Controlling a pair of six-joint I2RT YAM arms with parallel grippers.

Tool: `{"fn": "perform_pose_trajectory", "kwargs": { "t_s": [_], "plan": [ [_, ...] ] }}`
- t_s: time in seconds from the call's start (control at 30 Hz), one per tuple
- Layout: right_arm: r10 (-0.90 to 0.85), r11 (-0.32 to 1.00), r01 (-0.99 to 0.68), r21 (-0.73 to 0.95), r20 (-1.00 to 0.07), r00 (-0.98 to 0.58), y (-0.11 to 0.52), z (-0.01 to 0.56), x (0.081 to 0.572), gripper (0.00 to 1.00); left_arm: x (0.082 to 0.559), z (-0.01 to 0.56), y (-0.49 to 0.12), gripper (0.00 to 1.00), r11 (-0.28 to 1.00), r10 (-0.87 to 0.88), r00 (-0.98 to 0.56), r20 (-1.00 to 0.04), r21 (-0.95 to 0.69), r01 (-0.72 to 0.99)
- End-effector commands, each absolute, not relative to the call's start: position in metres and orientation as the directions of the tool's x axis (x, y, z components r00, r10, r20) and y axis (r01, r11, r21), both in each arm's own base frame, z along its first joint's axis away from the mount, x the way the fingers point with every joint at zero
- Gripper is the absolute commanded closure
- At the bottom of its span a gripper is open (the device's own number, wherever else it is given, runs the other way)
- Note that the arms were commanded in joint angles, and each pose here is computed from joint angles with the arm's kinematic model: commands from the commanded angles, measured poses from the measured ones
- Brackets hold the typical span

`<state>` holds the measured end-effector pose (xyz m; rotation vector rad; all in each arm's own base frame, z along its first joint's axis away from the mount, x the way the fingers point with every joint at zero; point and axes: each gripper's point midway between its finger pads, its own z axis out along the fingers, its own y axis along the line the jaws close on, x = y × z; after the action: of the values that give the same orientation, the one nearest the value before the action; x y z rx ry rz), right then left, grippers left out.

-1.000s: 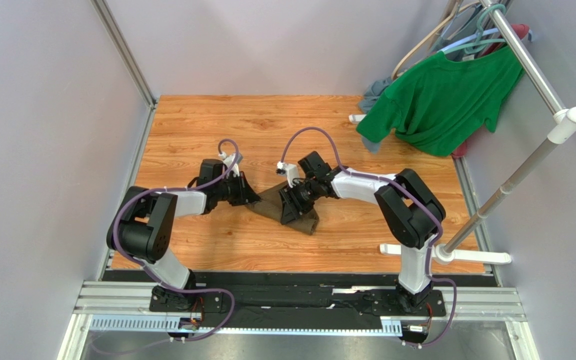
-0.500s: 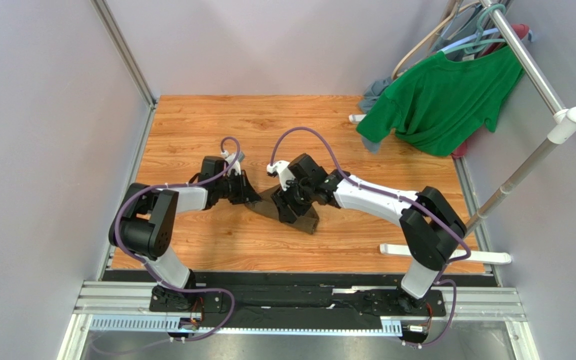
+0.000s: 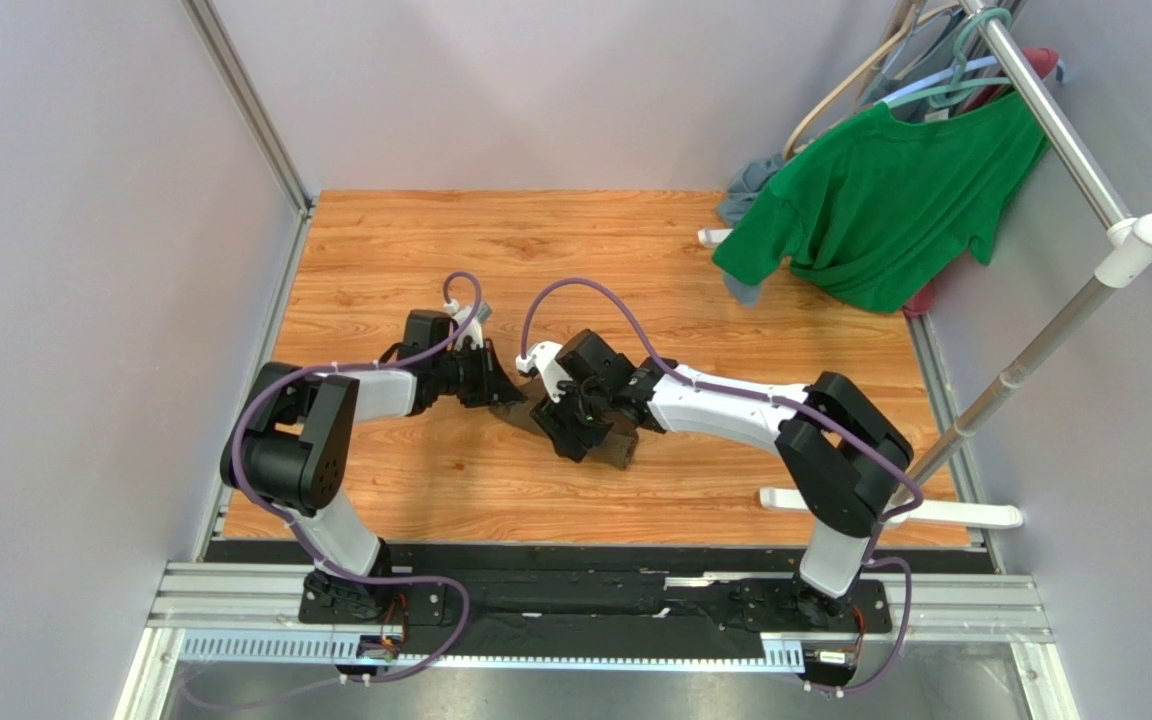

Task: Fold the napkin, place the utensils inside, and roll it up
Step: Roll the napkin with the utensil

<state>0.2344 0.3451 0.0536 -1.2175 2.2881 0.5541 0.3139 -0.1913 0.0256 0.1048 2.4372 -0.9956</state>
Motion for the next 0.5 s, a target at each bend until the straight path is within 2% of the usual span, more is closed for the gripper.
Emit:
{"fn": "perform_pose_trajectory", "kwargs": {
  "t_s": [0.0, 0.47],
  "plan": [
    [-0.655, 0.502, -0.859, 0.101, -0.604, -0.454, 0.351, 0.048, 0.240, 0.42, 0.312, 0.015, -0.188, 1.00, 0.751, -0.082, -0.882, -0.464, -0.611, 0.251],
    [-0.677, 0.599, -0.800, 0.035, -0.511, -0.530, 0.325, -0.001, 0.245, 0.46, 0.320, 0.025, -0.194, 0.99, 0.730, -0.093, -0.875, -0.476, -0.630, 0.265]
  ]
}}
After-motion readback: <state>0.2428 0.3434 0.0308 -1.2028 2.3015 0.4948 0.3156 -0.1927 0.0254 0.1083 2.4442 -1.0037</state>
